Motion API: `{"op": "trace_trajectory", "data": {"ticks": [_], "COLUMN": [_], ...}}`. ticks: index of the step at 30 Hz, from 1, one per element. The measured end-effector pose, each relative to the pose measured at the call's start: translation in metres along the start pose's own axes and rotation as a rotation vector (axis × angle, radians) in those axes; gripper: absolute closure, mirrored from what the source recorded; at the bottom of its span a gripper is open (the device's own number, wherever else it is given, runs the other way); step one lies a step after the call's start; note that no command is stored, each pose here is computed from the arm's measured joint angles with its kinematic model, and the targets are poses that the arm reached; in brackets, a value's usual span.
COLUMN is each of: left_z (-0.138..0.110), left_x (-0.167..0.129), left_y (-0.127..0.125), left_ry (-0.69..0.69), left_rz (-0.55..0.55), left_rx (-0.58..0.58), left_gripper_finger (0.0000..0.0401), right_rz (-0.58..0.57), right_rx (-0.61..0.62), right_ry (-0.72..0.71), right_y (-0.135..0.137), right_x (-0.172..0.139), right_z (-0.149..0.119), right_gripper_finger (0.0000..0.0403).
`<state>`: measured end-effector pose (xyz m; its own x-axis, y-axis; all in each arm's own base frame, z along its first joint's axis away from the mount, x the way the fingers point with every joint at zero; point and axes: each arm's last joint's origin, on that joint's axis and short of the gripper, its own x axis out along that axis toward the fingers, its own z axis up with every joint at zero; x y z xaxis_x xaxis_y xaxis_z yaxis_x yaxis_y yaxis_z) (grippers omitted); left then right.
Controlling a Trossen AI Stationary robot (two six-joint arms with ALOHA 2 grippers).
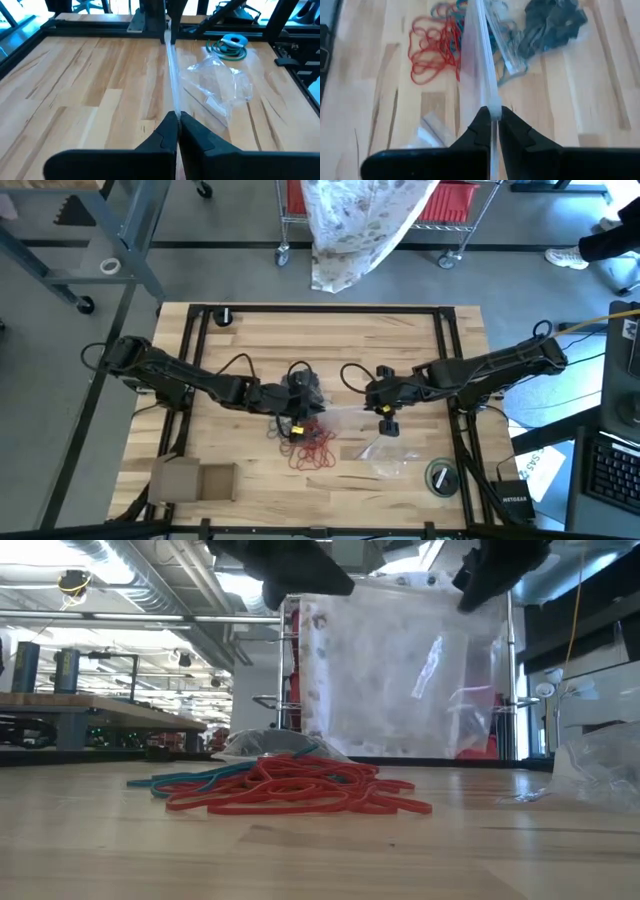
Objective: Sort rubber bands
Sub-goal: Open the transparent zip lock bag
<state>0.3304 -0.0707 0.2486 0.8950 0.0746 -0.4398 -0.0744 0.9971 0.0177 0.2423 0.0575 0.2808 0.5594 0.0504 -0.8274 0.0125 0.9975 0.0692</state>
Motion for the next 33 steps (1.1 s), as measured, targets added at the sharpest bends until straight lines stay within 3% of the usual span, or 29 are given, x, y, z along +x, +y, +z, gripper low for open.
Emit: {"op": "trace_trajectory", "data": {"ticks": [11, 15, 19, 24, 33], "left_z": [0.001, 0.001, 0.001, 0.001, 0.0], "left_x": [-0.002, 0.0, 0.004, 0.008, 0.01], "left_y": [0.0, 0.002, 0.004, 0.005, 0.005], "left_ry": [-0.005, -0.009, -0.023, -0.04, -0.035], "left_rz": [0.001, 0.012, 0.019, 0.024, 0.027], "left_rx": [0.026, 0.047, 0.04, 0.052, 0.053], "left_gripper_finger": [0.0401, 0.0401, 0.0401, 0.0401, 0.0401], "right_rz": [-0.003, -0.014, 0.019, 0.039, 0.035], "right_rx": [0.033, 0.01, -0.028, -0.09, -0.104], "right_ry": [0.018, -0.03, -0.174, -0.195, -0.101], "right_y": [-0.001, 0.0, 0.005, 0.013, 0.015], "right_x": [-0.001, -0.014, -0.018, 0.0, 0.028], "right_z": [-0.002, 0.01, 0.027, 0.035, 0.034], "right_gripper_finger": [0.038, 0.0348, 0.0301, 0.0264, 0.0258]}}
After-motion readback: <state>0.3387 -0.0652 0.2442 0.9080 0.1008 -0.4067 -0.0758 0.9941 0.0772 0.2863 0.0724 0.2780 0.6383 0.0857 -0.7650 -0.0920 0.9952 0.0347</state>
